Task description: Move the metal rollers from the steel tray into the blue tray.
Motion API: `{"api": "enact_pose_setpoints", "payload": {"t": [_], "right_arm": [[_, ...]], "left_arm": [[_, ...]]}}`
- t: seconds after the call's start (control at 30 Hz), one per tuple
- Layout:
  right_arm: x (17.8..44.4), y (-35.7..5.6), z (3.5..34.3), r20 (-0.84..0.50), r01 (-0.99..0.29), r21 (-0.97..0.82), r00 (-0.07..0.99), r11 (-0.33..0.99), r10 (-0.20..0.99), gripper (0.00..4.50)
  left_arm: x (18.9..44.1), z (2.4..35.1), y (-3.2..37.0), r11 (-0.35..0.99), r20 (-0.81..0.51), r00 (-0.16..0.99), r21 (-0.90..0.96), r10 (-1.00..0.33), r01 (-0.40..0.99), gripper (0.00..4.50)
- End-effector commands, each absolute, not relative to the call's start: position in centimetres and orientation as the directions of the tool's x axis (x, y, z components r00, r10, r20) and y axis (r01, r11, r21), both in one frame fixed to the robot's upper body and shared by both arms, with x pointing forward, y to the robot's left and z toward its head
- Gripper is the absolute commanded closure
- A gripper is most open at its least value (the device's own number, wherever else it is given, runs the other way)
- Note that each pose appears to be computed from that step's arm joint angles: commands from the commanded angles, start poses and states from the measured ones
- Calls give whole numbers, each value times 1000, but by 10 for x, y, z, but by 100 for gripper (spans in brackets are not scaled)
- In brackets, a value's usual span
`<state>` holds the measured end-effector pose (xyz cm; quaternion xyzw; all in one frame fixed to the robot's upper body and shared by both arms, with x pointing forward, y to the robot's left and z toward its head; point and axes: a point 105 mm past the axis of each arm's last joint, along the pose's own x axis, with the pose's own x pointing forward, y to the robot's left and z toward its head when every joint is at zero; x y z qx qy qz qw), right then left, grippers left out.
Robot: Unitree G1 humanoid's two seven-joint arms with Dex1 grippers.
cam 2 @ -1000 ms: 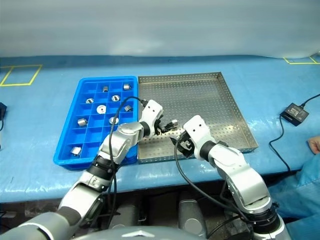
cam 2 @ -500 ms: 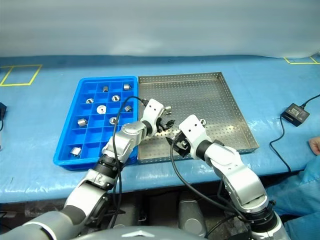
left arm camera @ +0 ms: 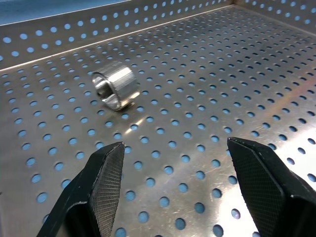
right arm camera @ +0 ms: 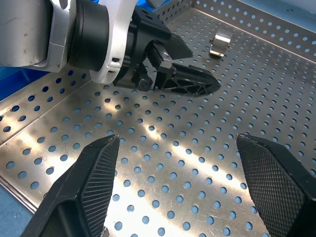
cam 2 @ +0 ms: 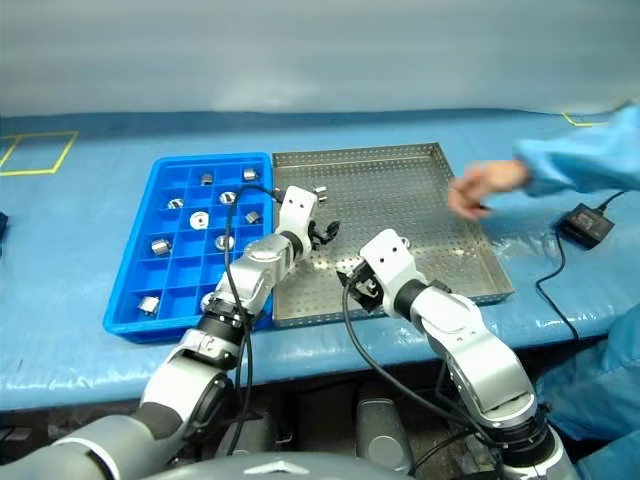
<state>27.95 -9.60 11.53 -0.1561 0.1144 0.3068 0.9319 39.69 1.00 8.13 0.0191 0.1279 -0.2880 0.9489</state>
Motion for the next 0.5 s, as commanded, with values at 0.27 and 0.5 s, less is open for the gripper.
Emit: {"api": "enact_pose_setpoints", "payload": {"t": [0.27,0.5], "right_arm": [[275,-124,116,-349,-525,-279,836,804,424,53],[267,-133,112,-372,-495,-281,846,822,383,53]], "left_arm": [[370,102,-40,614,-201,596,-37,-777,788,87],[366,93,-56,569,-236,546,-35,-804,822,87]]}}
